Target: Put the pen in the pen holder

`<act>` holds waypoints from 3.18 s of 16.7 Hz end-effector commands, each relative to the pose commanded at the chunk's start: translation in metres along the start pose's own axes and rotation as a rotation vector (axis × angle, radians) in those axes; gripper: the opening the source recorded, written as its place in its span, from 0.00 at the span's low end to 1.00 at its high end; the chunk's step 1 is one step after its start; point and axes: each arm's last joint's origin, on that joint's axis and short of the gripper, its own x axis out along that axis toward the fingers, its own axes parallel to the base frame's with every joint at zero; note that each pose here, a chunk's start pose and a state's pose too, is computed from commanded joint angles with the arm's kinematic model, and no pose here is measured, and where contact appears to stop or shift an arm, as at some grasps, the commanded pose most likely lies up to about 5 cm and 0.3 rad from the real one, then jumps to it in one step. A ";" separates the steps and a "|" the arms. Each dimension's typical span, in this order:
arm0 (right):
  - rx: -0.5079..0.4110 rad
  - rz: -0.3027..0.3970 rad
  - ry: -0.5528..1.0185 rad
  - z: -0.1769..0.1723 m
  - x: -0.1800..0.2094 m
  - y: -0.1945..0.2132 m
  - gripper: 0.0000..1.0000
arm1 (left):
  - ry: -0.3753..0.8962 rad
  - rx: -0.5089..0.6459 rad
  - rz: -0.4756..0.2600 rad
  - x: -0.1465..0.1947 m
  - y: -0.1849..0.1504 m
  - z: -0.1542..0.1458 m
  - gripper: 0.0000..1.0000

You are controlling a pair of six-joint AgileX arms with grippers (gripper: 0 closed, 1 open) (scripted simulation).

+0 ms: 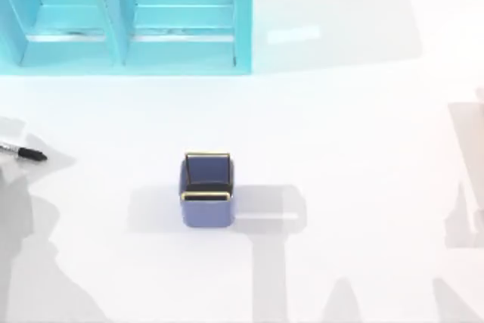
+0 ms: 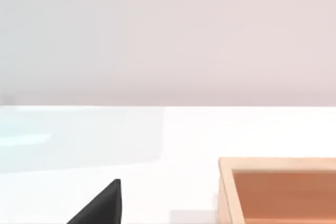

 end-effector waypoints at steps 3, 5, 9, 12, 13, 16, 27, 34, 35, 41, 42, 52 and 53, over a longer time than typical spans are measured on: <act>0.000 0.000 0.000 0.000 0.000 0.000 1.00 | -0.003 0.003 -0.006 0.015 0.000 -0.003 1.00; 0.000 0.000 0.000 0.000 0.000 0.000 1.00 | -0.003 0.004 -0.006 0.015 0.000 -0.003 1.00; 0.000 0.000 0.000 0.000 0.000 0.000 1.00 | -0.003 0.004 -0.006 0.015 0.000 -0.003 0.77; 0.000 0.000 0.000 0.000 0.000 0.000 1.00 | -0.003 0.004 -0.006 0.015 0.000 -0.003 0.55; 0.000 0.000 0.000 0.000 0.000 0.000 1.00 | -0.003 0.004 -0.006 0.015 0.000 -0.003 0.47; 0.000 0.000 0.000 0.000 0.000 0.000 1.00 | -0.003 0.004 -0.006 0.015 0.000 -0.003 0.25; 0.000 0.000 0.000 0.000 0.000 0.000 1.00 | -0.003 0.004 -0.006 0.015 0.000 -0.003 0.00; 0.000 0.000 0.000 0.000 0.000 0.000 1.00 | -0.025 -0.022 0.167 -0.053 -0.035 0.012 0.00; 0.000 0.000 0.000 0.000 0.000 0.000 1.00 | -0.024 -0.024 0.169 -0.065 -0.039 0.013 0.00; 0.000 0.000 0.000 0.000 0.000 0.000 1.00 | -0.029 -0.017 0.170 -0.164 -0.064 -0.005 0.00; 0.000 0.000 0.000 0.000 0.000 0.000 1.00 | -0.029 -0.015 0.169 -0.179 -0.064 -0.011 0.00; 0.000 0.000 0.000 0.000 0.000 0.000 1.00 | -0.027 -0.004 0.163 -0.221 -0.061 -0.037 0.00; 0.000 0.000 0.000 0.000 0.000 0.000 1.00 | -0.027 -0.004 0.163 -0.221 -0.061 -0.037 0.00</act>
